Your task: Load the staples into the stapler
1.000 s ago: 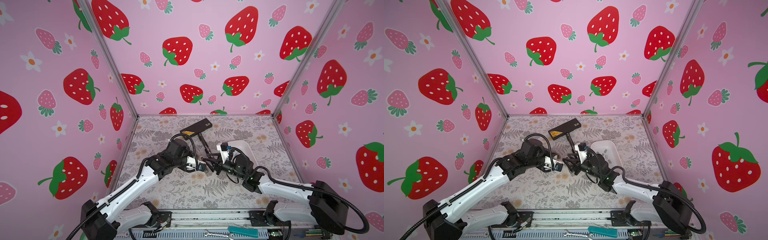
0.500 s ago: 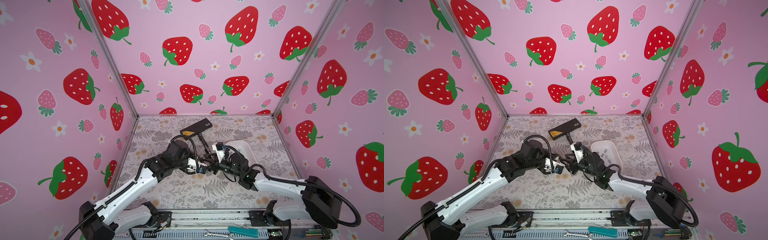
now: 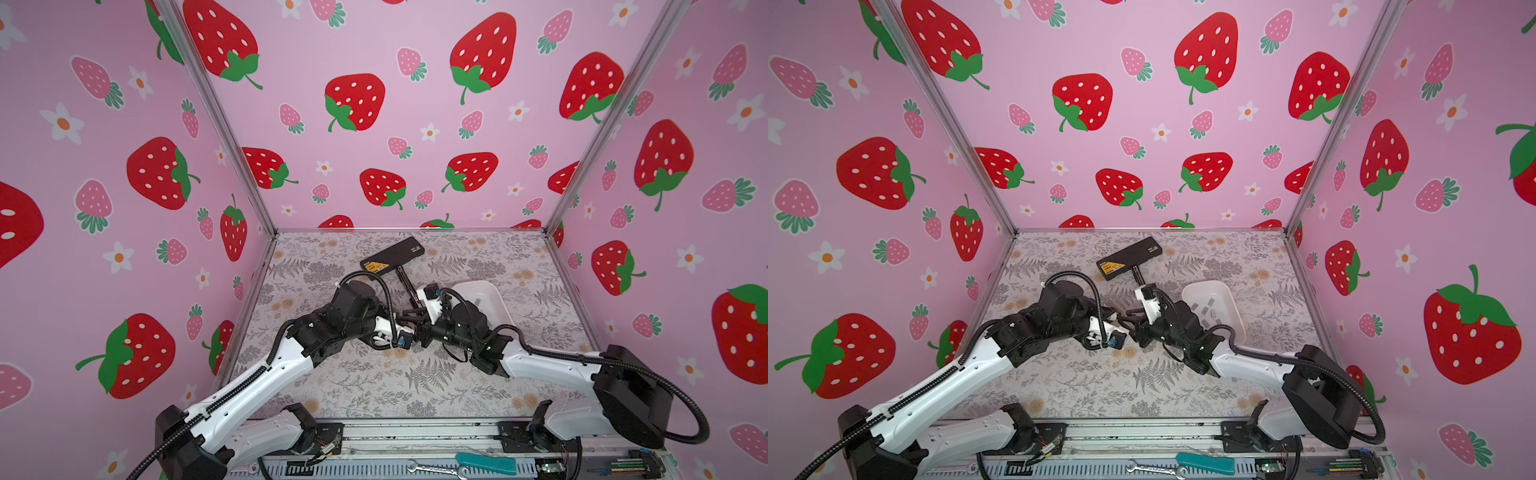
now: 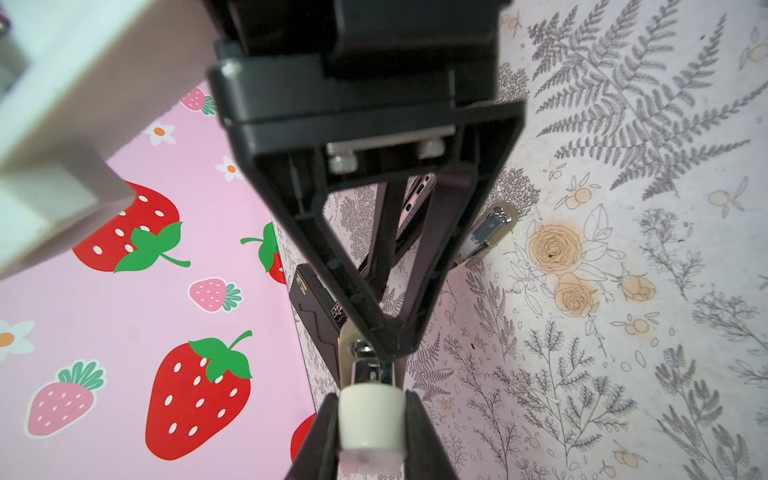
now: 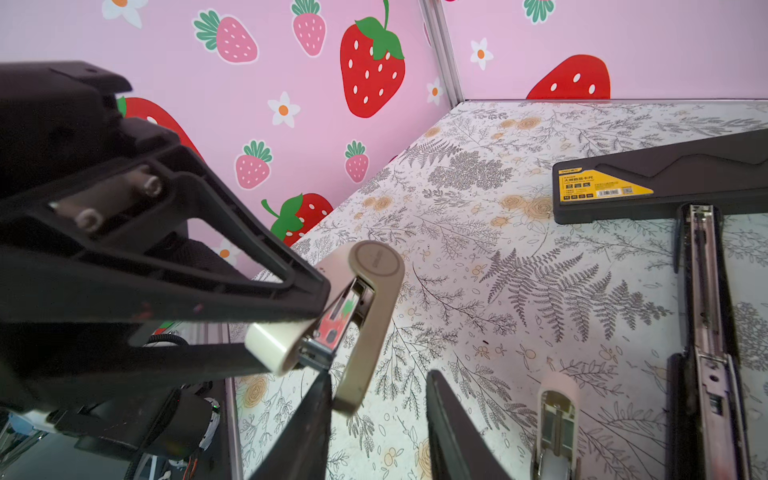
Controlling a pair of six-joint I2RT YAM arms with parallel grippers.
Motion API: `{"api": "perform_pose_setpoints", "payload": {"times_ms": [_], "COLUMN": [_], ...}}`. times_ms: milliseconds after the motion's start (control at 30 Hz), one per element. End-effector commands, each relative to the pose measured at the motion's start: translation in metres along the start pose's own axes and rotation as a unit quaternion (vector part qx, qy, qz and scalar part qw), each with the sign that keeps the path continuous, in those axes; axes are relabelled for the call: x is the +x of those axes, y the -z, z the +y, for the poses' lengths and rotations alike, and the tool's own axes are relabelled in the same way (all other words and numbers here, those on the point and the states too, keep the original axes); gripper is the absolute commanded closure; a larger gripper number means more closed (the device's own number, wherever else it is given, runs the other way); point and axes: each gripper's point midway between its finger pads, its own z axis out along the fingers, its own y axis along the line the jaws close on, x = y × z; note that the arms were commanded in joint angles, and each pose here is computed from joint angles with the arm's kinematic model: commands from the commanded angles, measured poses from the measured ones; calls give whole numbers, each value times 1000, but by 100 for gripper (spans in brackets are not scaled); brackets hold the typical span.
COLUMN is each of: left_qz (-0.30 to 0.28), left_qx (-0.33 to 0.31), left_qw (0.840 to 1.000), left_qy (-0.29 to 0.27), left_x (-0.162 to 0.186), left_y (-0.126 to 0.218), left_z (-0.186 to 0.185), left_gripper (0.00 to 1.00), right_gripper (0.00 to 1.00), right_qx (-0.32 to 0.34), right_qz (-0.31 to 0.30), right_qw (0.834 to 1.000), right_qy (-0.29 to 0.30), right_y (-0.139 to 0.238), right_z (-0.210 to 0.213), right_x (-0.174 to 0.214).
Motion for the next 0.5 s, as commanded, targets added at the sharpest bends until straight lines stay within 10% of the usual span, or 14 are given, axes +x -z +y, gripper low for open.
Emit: {"api": "perform_pose_setpoints", "payload": {"times_ms": [0, 467], "left_qz": [-46, -93], "left_qx": [-7, -1], "left_qw": [999, 995], "left_qy": [-15, -25], "left_x": [-18, -33], "left_y": [8, 16], "left_z": [1, -4], "left_gripper": [100, 100], "right_gripper": [64, 90], "right_qx": [23, 22], "right_qz": [2, 8], "right_qw": [1000, 1000], "right_qy": [-4, -9], "right_y": [-6, -9], "right_z": [-8, -9], "right_x": [-1, 2]}}
